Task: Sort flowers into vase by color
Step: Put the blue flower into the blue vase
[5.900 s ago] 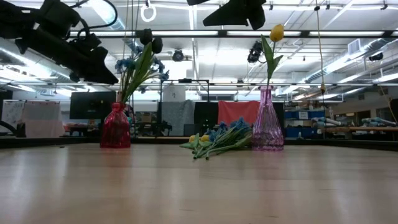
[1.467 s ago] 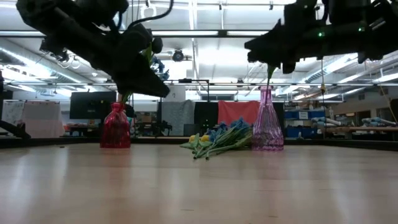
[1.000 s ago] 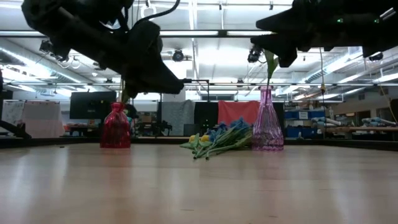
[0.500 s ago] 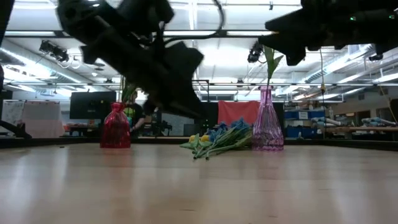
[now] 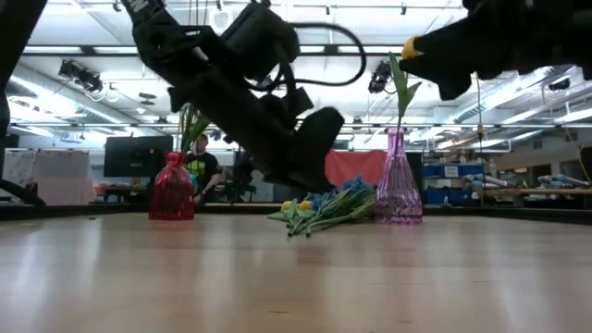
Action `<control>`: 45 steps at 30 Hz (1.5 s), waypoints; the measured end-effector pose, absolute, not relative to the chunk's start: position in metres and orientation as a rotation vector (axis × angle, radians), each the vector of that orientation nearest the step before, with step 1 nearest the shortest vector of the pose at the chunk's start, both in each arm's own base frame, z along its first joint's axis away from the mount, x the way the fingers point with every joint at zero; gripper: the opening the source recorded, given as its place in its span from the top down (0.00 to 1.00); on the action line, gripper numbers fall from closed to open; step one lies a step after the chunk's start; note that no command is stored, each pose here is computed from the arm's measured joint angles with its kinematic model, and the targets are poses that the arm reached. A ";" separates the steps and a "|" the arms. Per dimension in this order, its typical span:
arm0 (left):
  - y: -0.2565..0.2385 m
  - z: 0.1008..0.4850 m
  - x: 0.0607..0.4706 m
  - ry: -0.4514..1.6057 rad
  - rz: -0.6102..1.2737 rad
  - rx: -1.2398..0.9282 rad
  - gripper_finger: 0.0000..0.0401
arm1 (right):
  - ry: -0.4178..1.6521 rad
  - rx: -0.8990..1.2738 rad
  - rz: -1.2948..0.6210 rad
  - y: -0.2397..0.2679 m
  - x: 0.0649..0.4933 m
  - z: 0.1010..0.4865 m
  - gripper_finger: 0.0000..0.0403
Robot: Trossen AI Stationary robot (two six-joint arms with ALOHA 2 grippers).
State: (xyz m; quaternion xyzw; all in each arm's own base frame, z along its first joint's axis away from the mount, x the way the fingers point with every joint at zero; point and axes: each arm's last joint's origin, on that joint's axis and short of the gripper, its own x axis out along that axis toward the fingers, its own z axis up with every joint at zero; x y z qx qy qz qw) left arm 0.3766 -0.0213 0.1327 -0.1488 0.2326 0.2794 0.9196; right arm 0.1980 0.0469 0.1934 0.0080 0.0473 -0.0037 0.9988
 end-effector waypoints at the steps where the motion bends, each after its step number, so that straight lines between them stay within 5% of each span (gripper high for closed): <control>1: -0.020 0.132 0.376 0.484 0.588 -0.297 0.77 | 0.096 0.016 -0.005 0.048 0.197 0.193 0.43; 14: -0.012 0.118 0.383 0.532 0.631 -0.267 0.48 | 0.119 0.017 -0.015 0.047 0.192 0.188 0.43; 45: 0.004 0.106 0.373 0.680 0.699 -0.173 0.57 | 0.132 0.028 -0.006 0.049 0.192 0.188 0.43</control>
